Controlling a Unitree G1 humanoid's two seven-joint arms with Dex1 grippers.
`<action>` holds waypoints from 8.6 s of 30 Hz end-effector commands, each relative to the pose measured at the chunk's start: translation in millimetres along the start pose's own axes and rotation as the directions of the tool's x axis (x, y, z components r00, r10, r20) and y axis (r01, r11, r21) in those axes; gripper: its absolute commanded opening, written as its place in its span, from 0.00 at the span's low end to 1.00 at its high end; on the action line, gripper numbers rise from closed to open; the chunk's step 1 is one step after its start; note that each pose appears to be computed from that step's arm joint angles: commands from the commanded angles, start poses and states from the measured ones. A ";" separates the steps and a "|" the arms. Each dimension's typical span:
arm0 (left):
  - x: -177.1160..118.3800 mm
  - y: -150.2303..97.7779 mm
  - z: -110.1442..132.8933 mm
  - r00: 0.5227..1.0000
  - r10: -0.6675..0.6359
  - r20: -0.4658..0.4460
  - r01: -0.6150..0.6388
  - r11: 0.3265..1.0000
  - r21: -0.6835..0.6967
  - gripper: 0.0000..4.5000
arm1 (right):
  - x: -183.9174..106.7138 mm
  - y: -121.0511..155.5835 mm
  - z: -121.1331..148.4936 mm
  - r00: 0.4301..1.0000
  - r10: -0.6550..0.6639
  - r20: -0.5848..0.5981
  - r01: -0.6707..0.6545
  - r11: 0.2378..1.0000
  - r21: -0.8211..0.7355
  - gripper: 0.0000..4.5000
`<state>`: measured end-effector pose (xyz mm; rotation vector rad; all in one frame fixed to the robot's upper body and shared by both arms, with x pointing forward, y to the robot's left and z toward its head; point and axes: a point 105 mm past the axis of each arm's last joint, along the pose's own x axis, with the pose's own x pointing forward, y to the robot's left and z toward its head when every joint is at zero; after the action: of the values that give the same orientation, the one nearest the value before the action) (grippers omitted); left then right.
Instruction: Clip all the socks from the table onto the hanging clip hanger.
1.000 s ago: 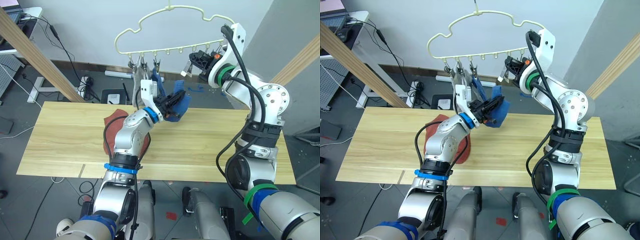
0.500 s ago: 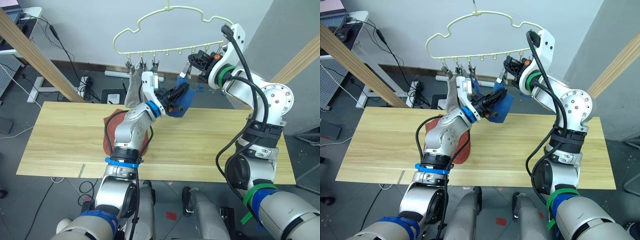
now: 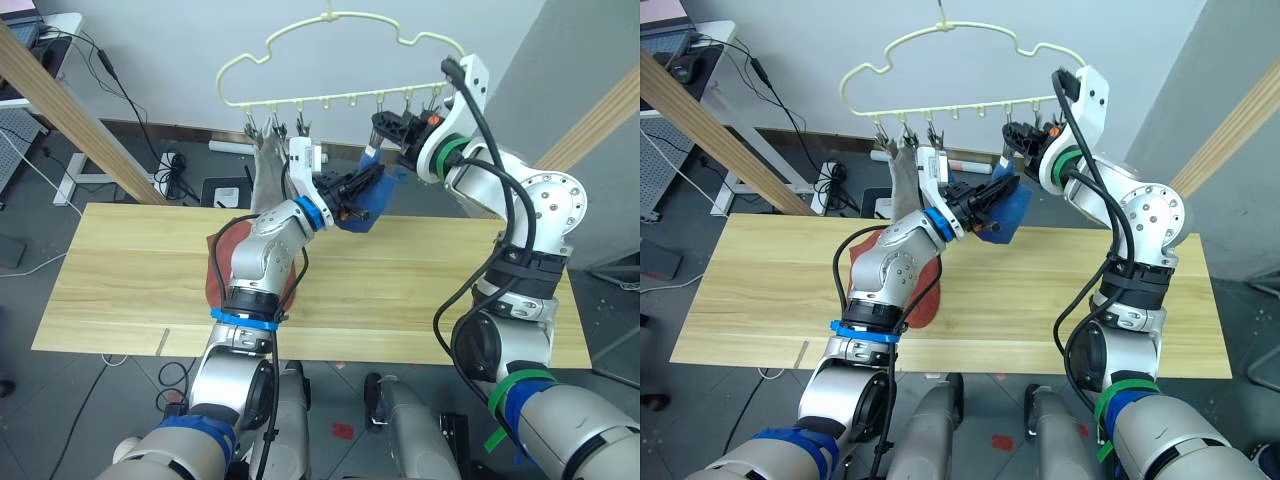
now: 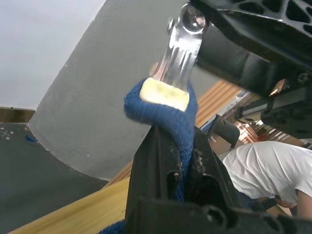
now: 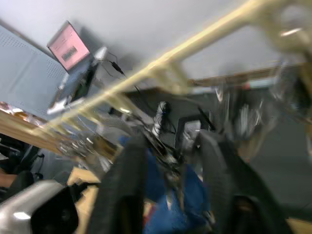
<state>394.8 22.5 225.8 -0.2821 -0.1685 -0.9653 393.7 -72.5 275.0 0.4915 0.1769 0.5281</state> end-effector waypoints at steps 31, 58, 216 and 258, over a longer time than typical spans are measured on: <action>-123.3 20.9 0.5 0.965 0.175 -0.195 -0.117 0.954 0.274 0.71 | -61.5 13.4 -67.9 0.953 0.006 0.303 0.155 0.851 -0.502 1.00; -128.5 -25.5 84.9 1.000 0.001 0.015 -0.008 0.918 0.398 0.72 | -6.7 33.3 -7.7 0.813 0.022 0.582 0.313 0.826 -0.469 0.62; -28.0 -26.5 5.4 0.956 0.070 0.286 -0.220 0.815 0.535 0.01 | -19.0 -19.5 20.5 0.975 -0.220 0.017 0.220 0.975 -0.004 0.00; -23.9 -18.9 -8.8 0.970 0.097 0.223 -0.212 0.788 0.578 0.00 | -50.7 46.9 31.3 0.962 0.273 -0.002 -0.271 0.955 -0.117 0.99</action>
<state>366.6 29.6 209.9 0.2402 -0.6000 -0.6572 354.7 -75.6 315.5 0.4429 0.1471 0.7410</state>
